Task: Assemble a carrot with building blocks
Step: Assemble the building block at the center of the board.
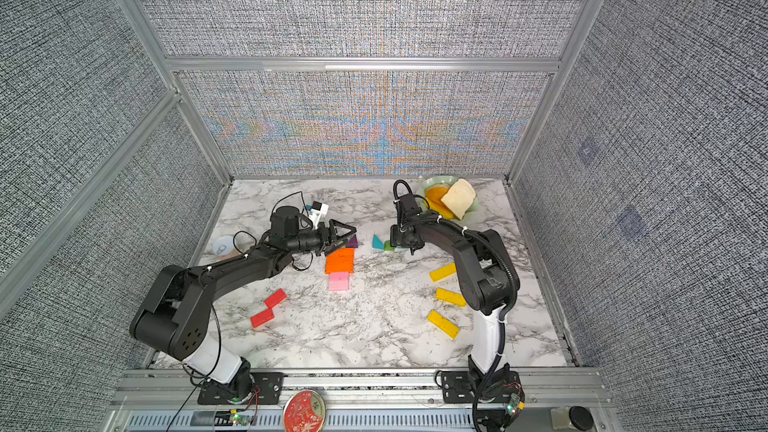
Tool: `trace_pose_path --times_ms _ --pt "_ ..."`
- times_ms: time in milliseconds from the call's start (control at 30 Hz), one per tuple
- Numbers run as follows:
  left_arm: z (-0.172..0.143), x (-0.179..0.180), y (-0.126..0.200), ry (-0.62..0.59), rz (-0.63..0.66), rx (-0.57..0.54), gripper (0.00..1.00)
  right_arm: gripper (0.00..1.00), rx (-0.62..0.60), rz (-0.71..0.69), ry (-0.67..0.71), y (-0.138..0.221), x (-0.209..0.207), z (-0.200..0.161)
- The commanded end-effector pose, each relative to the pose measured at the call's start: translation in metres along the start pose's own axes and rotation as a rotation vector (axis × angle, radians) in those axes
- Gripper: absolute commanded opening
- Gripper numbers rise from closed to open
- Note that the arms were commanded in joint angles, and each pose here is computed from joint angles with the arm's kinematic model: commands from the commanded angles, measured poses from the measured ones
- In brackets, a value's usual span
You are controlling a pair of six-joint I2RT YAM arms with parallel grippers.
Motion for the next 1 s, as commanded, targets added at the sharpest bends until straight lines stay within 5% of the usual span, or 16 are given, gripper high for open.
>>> trace_pose_path --times_ms 0,967 --pt "0.002 -0.004 0.000 -0.021 -0.023 0.002 0.81 0.62 -0.007 0.006 -0.002 0.001 0.002 0.002" --pt "0.002 -0.003 -0.001 -0.015 -0.019 0.007 0.81 0.64 -0.046 -0.050 -0.001 0.014 -0.001 0.006"
Point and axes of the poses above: each gripper's point midway between its finger pads, its own y axis back along the fingers, its own x axis along the line the jaws close on, z = x × y, the point moved 10 cm from there along y, back along the fingers, and after that the axes turned 5 degrees about y, right-handed, at the moved point
